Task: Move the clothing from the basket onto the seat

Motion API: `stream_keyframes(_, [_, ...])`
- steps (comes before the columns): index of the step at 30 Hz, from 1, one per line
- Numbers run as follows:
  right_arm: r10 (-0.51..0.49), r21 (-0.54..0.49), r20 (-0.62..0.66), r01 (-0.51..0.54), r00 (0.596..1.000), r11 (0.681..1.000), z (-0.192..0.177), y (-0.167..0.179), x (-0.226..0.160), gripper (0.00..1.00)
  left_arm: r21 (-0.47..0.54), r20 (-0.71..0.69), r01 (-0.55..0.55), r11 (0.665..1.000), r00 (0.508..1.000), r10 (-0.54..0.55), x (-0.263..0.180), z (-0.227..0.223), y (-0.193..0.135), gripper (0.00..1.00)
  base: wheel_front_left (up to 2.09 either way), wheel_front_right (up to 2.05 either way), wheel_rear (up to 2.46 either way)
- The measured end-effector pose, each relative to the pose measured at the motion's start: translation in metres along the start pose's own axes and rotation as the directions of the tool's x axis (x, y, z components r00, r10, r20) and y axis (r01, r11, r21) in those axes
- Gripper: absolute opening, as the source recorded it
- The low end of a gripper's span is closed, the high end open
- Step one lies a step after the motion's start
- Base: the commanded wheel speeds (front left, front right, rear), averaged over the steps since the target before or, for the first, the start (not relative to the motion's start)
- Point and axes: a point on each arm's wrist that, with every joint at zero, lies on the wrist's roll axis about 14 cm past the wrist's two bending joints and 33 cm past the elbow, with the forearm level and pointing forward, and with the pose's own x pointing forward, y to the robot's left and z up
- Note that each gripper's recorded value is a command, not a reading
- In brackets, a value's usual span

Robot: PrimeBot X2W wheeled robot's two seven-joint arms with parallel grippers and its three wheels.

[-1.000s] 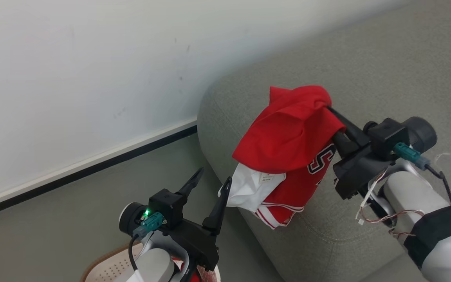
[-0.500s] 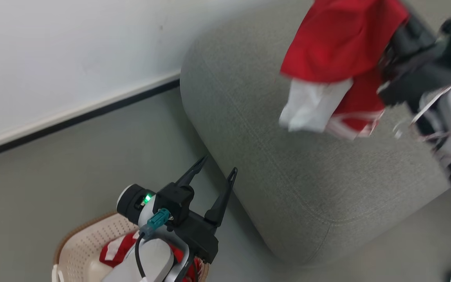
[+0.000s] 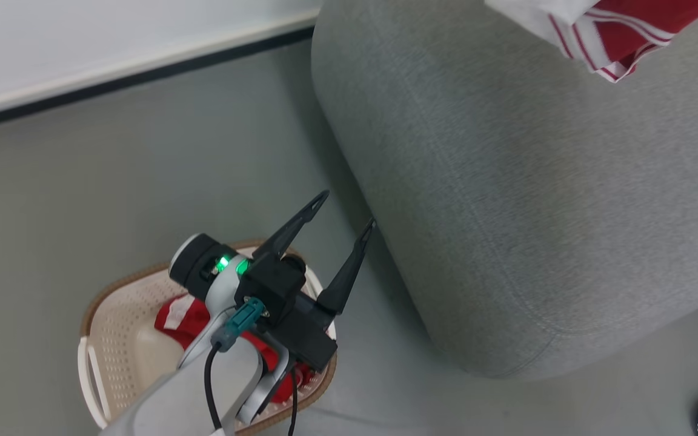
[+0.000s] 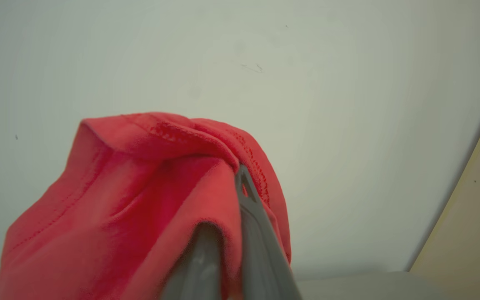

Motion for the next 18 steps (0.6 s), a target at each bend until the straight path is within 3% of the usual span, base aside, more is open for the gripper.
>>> stream_keyframes(3, [-0.042,0.076,-0.036,0.045,0.998,0.996,-0.022,-0.004,0.011,0.00,0.001,0.006,-0.006,1.000,1.000,0.006,0.003,-0.002,0.010,1.00,0.00,0.00,0.00])
stream_keyframes(10, [-0.044,0.135,-0.148,0.064,0.988,0.989,-0.085,0.016,0.031,0.00,0.006,-0.009,-0.012,1.000,1.000,0.012,0.005,-0.018,0.030,1.00,0.00,0.00,0.00])
stream_keyframes(18, [0.016,0.192,-0.316,0.048,0.949,0.980,-0.176,0.072,0.031,0.00,0.014,-0.008,-0.037,0.999,0.999,0.037,0.012,-0.035,0.060,1.00,0.00,0.00,0.00])
